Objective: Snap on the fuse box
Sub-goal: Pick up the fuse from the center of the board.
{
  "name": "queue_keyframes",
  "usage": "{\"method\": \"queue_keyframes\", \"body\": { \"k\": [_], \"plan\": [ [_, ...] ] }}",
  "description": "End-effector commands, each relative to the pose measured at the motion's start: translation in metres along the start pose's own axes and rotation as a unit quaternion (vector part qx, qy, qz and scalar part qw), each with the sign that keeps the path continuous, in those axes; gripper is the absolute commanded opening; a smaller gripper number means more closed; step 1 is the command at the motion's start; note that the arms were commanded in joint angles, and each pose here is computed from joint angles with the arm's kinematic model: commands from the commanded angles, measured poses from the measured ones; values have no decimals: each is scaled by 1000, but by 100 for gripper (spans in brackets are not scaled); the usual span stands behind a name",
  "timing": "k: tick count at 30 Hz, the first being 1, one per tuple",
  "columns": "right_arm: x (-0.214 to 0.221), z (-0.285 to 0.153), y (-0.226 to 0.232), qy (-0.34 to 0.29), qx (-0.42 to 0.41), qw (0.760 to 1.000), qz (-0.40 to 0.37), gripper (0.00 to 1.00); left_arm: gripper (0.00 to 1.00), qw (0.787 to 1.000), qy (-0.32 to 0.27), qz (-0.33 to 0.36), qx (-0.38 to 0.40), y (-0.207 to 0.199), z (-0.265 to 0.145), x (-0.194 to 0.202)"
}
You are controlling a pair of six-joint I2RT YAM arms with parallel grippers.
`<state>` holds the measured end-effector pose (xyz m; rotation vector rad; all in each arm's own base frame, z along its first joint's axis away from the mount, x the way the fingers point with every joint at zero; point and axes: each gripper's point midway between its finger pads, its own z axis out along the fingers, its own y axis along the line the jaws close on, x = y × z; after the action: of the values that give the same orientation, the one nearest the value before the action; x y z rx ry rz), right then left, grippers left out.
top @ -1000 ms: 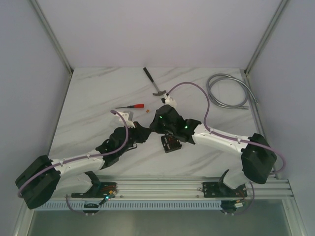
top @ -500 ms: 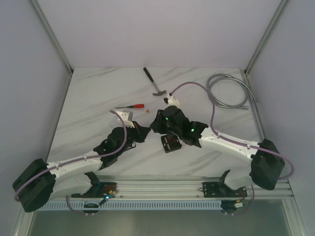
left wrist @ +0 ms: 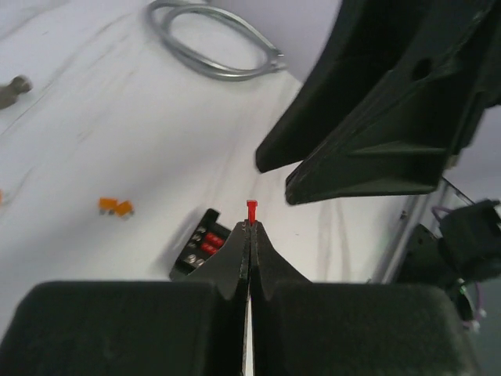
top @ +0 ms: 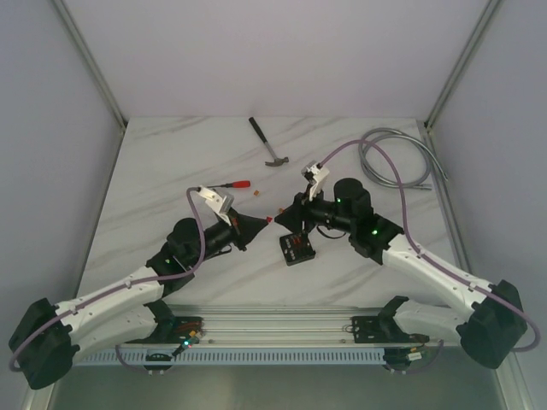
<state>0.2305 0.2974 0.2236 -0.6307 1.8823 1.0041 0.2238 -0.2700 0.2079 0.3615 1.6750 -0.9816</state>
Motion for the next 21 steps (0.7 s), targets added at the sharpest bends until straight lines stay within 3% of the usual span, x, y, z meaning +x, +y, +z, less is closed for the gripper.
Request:
{"method": "queue_keyframes", "body": {
  "k": [1,9,21],
  "plan": [
    [-6,-16,40,-12,-137,985,-100,45,0,992,0,44,116,-46,-7,-19],
    [-12,-34,56,-24,-198,970,-143,45,0,981,10,56,187,-72,-12,-23],
    [-1,-47,65,-5,-256,952,-167,39,0,972,6,59,227,-87,-18,-26]
  ]
}}
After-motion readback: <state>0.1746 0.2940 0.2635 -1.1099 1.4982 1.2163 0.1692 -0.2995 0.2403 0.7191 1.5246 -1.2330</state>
